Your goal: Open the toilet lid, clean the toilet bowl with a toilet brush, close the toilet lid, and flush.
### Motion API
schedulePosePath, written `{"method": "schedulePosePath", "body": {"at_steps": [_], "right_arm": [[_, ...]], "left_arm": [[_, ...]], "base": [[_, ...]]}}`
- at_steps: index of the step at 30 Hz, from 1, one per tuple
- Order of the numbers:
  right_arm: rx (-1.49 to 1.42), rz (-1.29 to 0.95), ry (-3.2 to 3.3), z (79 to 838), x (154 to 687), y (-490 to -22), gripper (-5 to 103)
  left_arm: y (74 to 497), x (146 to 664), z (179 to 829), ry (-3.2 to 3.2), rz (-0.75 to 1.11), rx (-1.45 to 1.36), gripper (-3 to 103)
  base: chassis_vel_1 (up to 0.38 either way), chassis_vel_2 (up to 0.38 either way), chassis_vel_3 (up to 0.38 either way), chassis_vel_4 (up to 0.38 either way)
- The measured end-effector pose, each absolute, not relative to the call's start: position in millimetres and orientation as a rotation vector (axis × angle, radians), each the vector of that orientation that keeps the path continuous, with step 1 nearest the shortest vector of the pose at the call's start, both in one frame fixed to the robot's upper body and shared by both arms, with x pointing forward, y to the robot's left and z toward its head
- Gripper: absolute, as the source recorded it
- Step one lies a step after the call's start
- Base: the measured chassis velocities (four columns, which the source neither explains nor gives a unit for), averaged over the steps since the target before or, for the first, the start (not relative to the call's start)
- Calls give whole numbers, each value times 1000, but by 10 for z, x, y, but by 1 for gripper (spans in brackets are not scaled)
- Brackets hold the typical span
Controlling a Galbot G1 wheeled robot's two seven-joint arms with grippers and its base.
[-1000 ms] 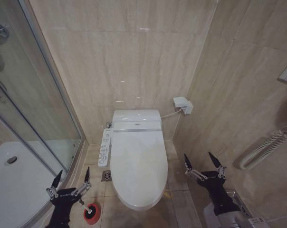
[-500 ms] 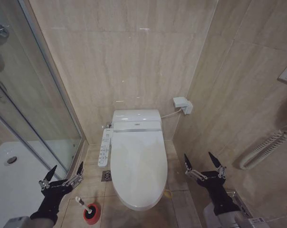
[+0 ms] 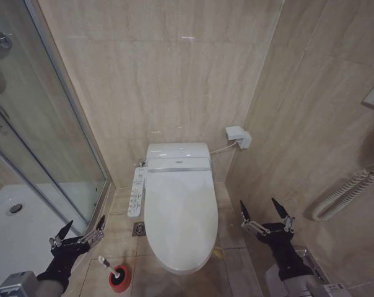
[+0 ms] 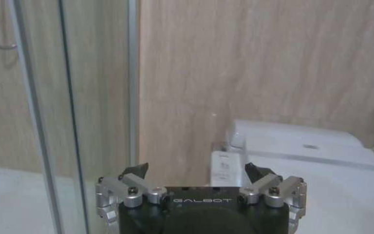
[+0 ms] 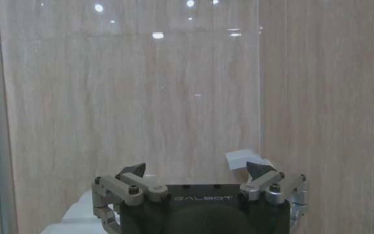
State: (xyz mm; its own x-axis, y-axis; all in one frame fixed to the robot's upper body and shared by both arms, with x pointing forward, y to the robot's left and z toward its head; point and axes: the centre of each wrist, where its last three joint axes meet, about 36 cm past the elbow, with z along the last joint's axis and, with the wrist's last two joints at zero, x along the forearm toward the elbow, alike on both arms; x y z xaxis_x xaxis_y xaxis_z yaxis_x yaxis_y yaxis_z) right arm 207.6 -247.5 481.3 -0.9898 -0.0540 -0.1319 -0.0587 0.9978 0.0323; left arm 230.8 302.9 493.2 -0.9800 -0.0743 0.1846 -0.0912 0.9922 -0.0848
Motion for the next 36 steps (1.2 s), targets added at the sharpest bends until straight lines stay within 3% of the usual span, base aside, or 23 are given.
{"method": "schedulePosePath", "body": {"at_steps": [7, 15, 26, 34, 35, 36], "right_arm": [[-85, 55, 3009, 4813, 2076, -2475, 100], [-85, 55, 3009, 4813, 2076, -2475, 100], [-86, 55, 3009, 4813, 2077, -2475, 100], [-86, 55, 3009, 4813, 2076, -2475, 100], [-85, 55, 3008, 4813, 2076, -2475, 100], [-85, 55, 3008, 4813, 2076, -2475, 100]], "left_arm": [[3322, 2619, 4479, -3053, 97, 173, 100], [3353, 2653, 4427, -3062, 95, 178, 100], [3559, 3362, 3735, -3107, 181, 105, 98], [3585, 3462, 3656, -3115, 187, 93, 97], [3595, 3505, 3634, -3117, 185, 84, 88], [3595, 3505, 3634, -3117, 185, 84, 88]], "base": [[0, 0, 0, 0], [0, 0, 0, 0], [0, 0, 0, 0], [0, 0, 0, 0], [0, 0, 0, 0], [0, 0, 0, 0]]}}
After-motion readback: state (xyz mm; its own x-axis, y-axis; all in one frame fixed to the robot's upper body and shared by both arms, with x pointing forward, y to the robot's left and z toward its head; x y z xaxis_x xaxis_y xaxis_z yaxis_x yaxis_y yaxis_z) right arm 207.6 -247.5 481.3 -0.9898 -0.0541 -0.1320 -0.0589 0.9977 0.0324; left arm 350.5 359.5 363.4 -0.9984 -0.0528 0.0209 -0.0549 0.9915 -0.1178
